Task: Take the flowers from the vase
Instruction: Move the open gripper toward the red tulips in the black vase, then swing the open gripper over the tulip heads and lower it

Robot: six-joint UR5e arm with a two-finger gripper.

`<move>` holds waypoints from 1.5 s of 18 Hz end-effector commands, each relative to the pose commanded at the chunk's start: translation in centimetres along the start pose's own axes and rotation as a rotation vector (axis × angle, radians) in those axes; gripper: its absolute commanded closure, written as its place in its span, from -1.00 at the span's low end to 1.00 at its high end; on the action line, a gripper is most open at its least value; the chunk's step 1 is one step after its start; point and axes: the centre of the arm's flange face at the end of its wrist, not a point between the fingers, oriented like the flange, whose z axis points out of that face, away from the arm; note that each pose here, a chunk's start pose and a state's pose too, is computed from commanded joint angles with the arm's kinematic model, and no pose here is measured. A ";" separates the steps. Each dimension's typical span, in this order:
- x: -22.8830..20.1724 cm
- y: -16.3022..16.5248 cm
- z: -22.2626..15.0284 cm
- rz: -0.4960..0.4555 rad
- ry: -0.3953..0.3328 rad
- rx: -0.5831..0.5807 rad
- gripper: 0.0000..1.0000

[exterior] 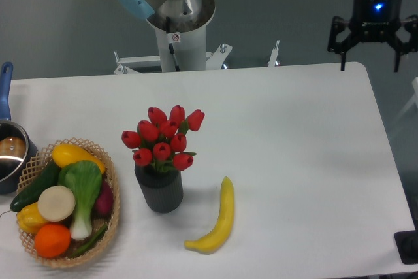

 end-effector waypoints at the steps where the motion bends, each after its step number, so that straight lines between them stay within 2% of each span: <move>1: 0.2 0.0 0.1 0.001 0.002 0.000 -1.00; 13: 0.9 -0.1 1.6 -0.006 0.049 0.045 -1.00; 16: 1.8 0.1 3.4 0.000 0.033 0.093 -1.00; 20: 3.5 0.9 6.2 0.004 0.054 0.127 -1.00; 23: 5.4 0.2 6.9 0.038 0.083 0.135 -1.00; 25: 6.5 -0.8 7.3 0.104 0.095 0.132 -1.00; 27: 9.7 -2.6 8.4 0.149 0.139 0.137 -1.00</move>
